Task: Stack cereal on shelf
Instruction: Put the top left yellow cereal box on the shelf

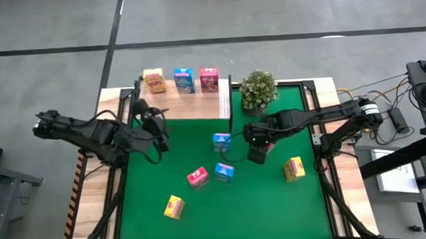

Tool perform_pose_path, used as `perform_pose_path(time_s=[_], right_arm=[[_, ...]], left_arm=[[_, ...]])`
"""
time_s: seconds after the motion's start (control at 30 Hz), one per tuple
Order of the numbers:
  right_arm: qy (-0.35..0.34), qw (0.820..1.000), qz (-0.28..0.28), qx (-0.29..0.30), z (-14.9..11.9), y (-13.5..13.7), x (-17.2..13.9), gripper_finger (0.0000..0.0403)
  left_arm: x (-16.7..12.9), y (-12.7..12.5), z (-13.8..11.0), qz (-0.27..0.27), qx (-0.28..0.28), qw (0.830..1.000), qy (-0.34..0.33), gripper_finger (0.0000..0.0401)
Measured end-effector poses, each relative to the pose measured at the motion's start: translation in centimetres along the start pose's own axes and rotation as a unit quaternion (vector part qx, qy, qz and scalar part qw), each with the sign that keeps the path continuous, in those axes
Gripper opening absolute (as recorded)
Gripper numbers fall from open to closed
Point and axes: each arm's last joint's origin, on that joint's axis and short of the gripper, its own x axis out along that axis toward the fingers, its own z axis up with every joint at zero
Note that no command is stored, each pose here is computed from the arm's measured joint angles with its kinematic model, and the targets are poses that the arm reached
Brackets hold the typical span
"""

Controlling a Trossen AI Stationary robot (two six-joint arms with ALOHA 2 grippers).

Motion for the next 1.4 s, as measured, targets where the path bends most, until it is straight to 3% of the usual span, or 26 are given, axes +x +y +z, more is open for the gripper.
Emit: perform_pose_path(time_s=[0.3, 0.4, 0.53, 0.7, 0.83, 1.13, 1.4], right_arm=[[0.012, 1.000, -0.006, -0.007, -0.2, -0.1, 0.0, 0.0009], [0.012, 1.000, -0.005, -0.015, -0.2, -0.1, 0.0, 0.0009], [0.011, 1.000, -0.005, -0.021, -0.2, -0.1, 0.0, 0.0009], [0.011, 1.000, -0.005, -0.021, -0.2, -0.1, 0.0, 0.0009], [0.012, 1.000, -0.006, -0.021, -0.2, -0.1, 0.0, 0.0009], [0.012, 0.999, -0.005, -0.033, -0.2, -0.1, 0.0, 0.0009], [0.011, 0.999, -0.005, -0.033, -0.2, -0.1, 0.0, 0.0009]], left_arm=[[3.7, 4.4, -4.8, 0.115, -0.029, 0.987, 0.111, 0.0111], [5.1, 6.2, -6.4, 0.114, -0.054, 0.981, 0.145, 0.0065], [7.1, 8.7, -7.7, 0.064, -0.100, 0.982, 0.148, 0.0009], [9.0, 11.8, -9.0, 0.054, -0.123, 0.980, 0.146, 0.0006], [9.9, 12.9, -10.1, 0.054, -0.138, 0.975, 0.167, 0.0001], [11.6, 12.8, -10.5, 0.046, -0.132, 0.972, 0.190, 0.0000], [11.3, 12.5, -10.7, 0.042, -0.152, 0.967, 0.200, 0.0000]])
